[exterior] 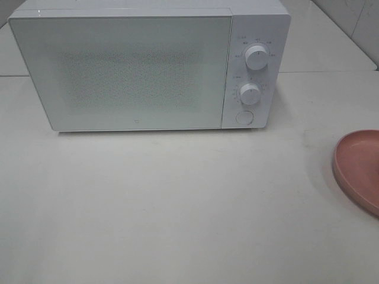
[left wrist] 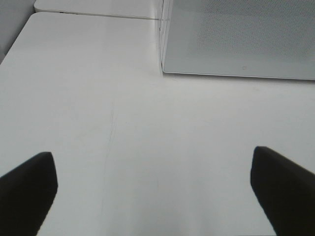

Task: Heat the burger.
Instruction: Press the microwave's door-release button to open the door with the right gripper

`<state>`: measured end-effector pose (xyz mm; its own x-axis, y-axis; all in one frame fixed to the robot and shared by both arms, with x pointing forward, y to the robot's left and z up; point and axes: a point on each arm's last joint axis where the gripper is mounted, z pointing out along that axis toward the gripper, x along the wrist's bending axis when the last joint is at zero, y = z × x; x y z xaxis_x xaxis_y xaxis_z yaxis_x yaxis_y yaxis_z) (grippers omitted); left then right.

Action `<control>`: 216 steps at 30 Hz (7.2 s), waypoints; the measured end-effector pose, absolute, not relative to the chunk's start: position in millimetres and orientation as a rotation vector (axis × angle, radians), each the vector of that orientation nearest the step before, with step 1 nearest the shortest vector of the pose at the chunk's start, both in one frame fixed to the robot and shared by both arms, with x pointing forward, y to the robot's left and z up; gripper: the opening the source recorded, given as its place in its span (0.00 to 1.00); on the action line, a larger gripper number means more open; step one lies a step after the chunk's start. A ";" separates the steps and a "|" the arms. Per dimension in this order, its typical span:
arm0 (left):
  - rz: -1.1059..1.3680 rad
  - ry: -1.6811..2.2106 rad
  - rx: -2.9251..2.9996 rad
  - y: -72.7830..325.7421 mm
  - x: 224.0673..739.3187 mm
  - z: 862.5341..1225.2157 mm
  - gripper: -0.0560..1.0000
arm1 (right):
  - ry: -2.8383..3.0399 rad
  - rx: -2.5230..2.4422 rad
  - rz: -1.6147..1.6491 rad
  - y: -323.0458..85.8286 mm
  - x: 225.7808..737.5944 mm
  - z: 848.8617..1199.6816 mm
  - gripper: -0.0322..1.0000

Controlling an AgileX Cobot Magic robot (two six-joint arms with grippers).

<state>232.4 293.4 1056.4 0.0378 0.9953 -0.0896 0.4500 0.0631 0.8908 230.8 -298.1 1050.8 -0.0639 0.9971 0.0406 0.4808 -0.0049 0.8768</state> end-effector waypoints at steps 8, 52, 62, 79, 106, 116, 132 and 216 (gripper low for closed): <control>0.850 1.531 1.504 293.4 232.4 1056.4 0.99 | 1.617 1.554 1.001 -298.1 230.8 1050.8 0.76; 0.850 1.531 1.504 293.4 232.4 1056.4 0.99 | 1.579 1.528 1.033 -291.7 322.2 1069.0 0.76; 0.850 1.531 1.504 293.4 232.4 1056.4 0.99 | 1.572 1.527 1.034 -288.6 368.6 1063.8 0.76; 0.850 1.531 1.504 293.4 232.4 1056.4 0.99 | 1.474 1.459 1.118 -284.7 427.0 1044.1 0.76; 0.850 1.531 1.504 293.4 232.4 1056.4 0.99 | 1.421 1.373 1.087 -251.2 441.7 959.9 0.76; 0.850 1.531 1.504 293.4 232.4 1056.4 0.99 | 1.413 1.339 1.072 -214.9 436.0 939.9 0.76; 0.850 1.531 1.504 293.4 232.4 1056.4 0.99 | 1.437 1.352 1.069 -171.4 444.3 924.9 0.76; 0.850 1.531 1.504 293.4 232.4 1056.4 0.99 | 0.067 2.650 1.723 -149.2 529.3 871.5 0.05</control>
